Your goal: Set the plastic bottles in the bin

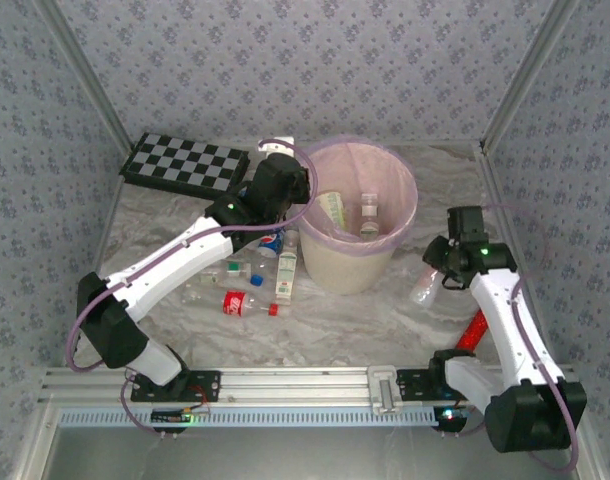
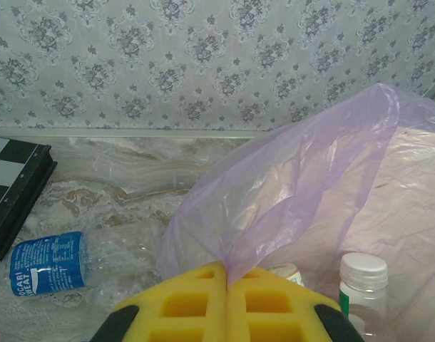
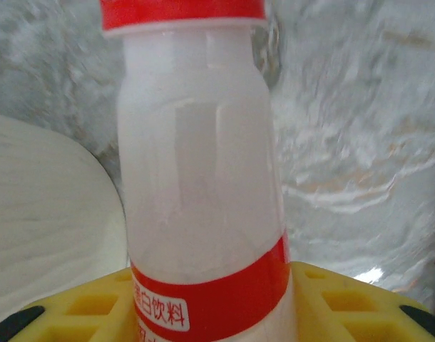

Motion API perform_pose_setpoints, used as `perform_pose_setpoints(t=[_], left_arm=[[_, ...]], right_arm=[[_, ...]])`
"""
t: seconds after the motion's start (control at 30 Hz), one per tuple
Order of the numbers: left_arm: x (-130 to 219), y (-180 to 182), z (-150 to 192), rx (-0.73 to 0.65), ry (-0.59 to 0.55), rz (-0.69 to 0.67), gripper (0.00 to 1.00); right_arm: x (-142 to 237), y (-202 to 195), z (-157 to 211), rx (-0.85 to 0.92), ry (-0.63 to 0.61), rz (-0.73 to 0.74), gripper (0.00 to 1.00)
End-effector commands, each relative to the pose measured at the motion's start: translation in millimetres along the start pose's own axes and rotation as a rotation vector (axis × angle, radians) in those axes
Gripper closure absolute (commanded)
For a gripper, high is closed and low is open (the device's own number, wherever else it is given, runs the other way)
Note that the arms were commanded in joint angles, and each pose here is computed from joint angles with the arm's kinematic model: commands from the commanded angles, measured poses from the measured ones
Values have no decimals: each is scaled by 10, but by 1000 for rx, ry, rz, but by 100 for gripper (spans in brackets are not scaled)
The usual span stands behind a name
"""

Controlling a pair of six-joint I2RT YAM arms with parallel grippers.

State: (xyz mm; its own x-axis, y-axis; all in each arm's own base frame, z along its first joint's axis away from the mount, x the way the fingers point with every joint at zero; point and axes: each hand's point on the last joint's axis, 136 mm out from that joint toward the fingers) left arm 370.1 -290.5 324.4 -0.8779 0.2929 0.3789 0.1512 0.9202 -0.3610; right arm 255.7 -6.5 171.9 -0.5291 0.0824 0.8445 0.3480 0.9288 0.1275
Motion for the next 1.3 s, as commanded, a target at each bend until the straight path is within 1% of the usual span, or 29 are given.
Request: perform_pose_setpoints(t=[0.0, 0.1, 0.17, 0.23, 0.3, 0.4, 0.47, 0.53, 0.6, 0.73, 0.87, 0.97, 1.03, 1.13, 1.27], left_arm=[[-3, 14, 111, -23, 46, 5, 100], [-14, 10, 134, -22, 50, 10, 100], [-22, 0, 157, -19, 57, 15, 100], [-14, -10, 148, -19, 58, 21, 100], [0, -19, 124, -19, 53, 24, 100], [20, -20, 107, -19, 50, 29, 100], [29, -16, 106, -26, 51, 30, 100], [31, -23, 98, -26, 50, 34, 100], [37, -51, 106, -24, 56, 45, 100], [50, -77, 102, -15, 59, 60, 100], [68, -69, 107, -13, 56, 59, 100], [81, -74, 122, -11, 60, 64, 100], [97, -77, 106, -11, 56, 65, 100], [119, -76, 71, -15, 50, 65, 100], [143, -72, 45, -16, 42, 67, 100]], right_arm=[[360, -123, -284, 99, -96, 63, 54], [711, -130, -614, 93, -209, 75, 55], [1033, -33, -906, 93, -328, 31, 55], [1318, 131, -1132, 102, -429, -56, 60], [1566, 225, -1326, 94, -503, -102, 62], [1843, 389, -1544, 75, -566, -181, 62], [1933, 578, -1628, 81, -576, -268, 64], [1933, 826, -1667, 99, -541, -352, 64], [1899, 1076, -1658, 146, -505, -397, 64], [1834, 1551, -1528, 277, -468, -430, 63], [1719, 1909, -1349, 374, -411, -466, 63], [1512, 2109, -1145, 471, -311, -450, 63], [1306, 2204, -947, 552, -208, -418, 62], [978, 2234, -626, 666, -54, -344, 61], [623, 2212, -291, 762, 104, -267, 60]])
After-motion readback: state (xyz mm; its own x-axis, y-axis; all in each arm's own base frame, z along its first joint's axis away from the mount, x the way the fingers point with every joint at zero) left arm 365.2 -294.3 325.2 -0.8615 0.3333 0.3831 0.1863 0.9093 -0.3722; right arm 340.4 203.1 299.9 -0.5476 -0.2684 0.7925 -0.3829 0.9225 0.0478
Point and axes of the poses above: each hand's point on the last joint's axis, 136 mm out from that joint toward the fingers, its own x axis back along the fingers, its own y axis along the line the jaws close on, z = x × y, and after that the axes turned 7 degrees about x, right-handed
